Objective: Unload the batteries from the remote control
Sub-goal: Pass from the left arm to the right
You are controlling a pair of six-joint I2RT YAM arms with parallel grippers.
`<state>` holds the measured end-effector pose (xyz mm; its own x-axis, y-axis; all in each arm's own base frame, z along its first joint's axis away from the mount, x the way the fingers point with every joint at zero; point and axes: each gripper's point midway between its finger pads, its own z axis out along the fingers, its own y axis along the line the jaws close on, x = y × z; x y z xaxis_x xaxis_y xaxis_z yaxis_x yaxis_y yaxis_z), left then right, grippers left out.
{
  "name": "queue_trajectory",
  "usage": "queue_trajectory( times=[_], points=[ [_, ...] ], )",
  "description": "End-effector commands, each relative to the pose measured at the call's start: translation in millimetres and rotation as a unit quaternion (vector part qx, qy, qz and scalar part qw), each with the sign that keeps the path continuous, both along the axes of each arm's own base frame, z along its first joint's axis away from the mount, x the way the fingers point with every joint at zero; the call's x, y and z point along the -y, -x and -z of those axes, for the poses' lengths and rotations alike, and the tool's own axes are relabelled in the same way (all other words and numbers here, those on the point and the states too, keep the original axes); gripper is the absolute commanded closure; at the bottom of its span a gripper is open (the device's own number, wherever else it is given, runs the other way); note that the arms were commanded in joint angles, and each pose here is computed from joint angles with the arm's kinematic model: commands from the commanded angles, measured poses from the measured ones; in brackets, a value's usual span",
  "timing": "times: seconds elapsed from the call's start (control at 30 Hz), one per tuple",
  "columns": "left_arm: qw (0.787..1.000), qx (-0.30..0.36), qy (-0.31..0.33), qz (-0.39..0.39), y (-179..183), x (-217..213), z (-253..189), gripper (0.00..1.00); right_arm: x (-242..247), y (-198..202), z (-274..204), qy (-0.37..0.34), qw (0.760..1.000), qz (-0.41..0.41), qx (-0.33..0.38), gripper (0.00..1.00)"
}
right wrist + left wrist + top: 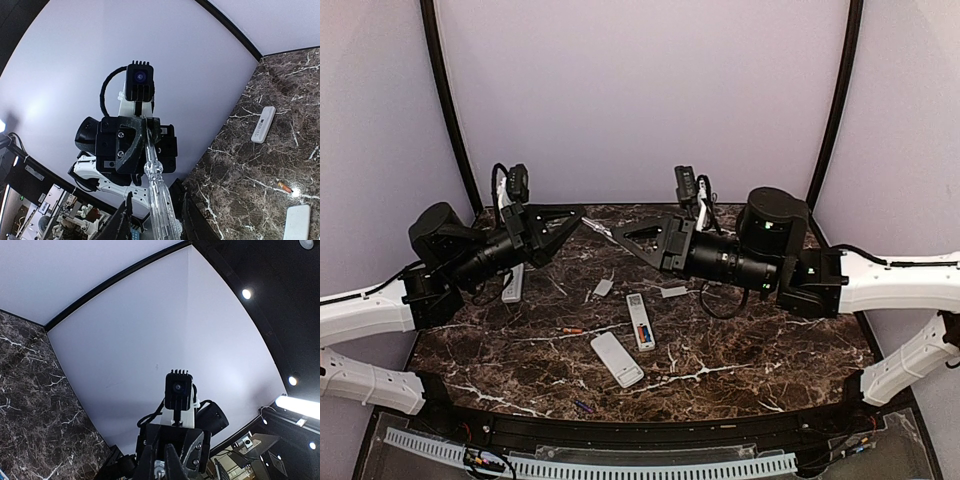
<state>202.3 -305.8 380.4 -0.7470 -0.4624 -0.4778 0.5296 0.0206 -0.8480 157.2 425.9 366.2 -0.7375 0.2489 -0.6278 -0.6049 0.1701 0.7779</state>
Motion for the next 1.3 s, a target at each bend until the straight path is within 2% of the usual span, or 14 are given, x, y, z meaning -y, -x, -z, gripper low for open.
queue_trajectory(
  times=[0.0, 0.37, 0.43, 0.5, 0.57, 0.7, 0.97, 1.03, 1.17, 1.27],
  points=[
    [1.0, 0.017, 0.002, 0.01, 5.8, 0.0, -1.3, 1.0, -2.6, -1.9, -17.4, -0.027, 1.0, -0.007, 0.007, 0.7],
    [1.0, 0.018, 0.005, 0.016, 7.5, 0.8, -3.1, 1.0, -0.7, -8.9, -6.4, -0.022, 1.0, 0.0, -0.007, 0.68],
    [1.0, 0.017, 0.004, 0.015, 7.6, 0.4, -2.1, 1.0, 1.3, -10.5, -6.9, -0.026, 1.0, 0.005, -0.008, 0.74],
    [1.0, 0.017, 0.003, 0.015, 7.3, 0.5, -0.7, 1.0, 2.2, -11.5, -7.9, -0.028, 1.0, 0.007, -0.008, 0.87],
    [1.0, 0.018, -0.001, 0.016, 7.3, 1.6, -0.2, 1.0, 2.8, -12.3, -7.1, -0.025, 1.0, 0.009, -0.006, 0.93],
    [0.999, 0.013, -0.022, 0.022, 5.3, 7.9, 5.2, 1.0, 11.1, -20.6, 1.2, 0.0, 0.999, 0.037, -0.006, 1.0],
    [0.999, 0.008, -0.035, 0.021, 1.5, 12.0, 12.1, 1.0, 31.9, -31.0, 9.0, 0.031, 0.996, 0.078, -0.002, 1.0],
    [0.999, 0.01, -0.034, 0.021, 1.7, 12.3, 10.8, 1.0, 32.1, -30.9, 10.6, 0.037, 0.996, 0.076, -0.004, 0.93],
    [0.999, 0.02, -0.025, 0.016, 1.3, 10.6, 4.6, 1.0, 28.0, -28.1, 12.1, 0.035, 0.997, 0.061, -0.008, 0.65],
    [0.999, 0.028, -0.014, 0.016, 1.6, 10.1, -0.6, 1.0, 22.8, -24.8, 16.4, 0.038, 0.998, 0.046, -0.013, 0.53]
  ],
)
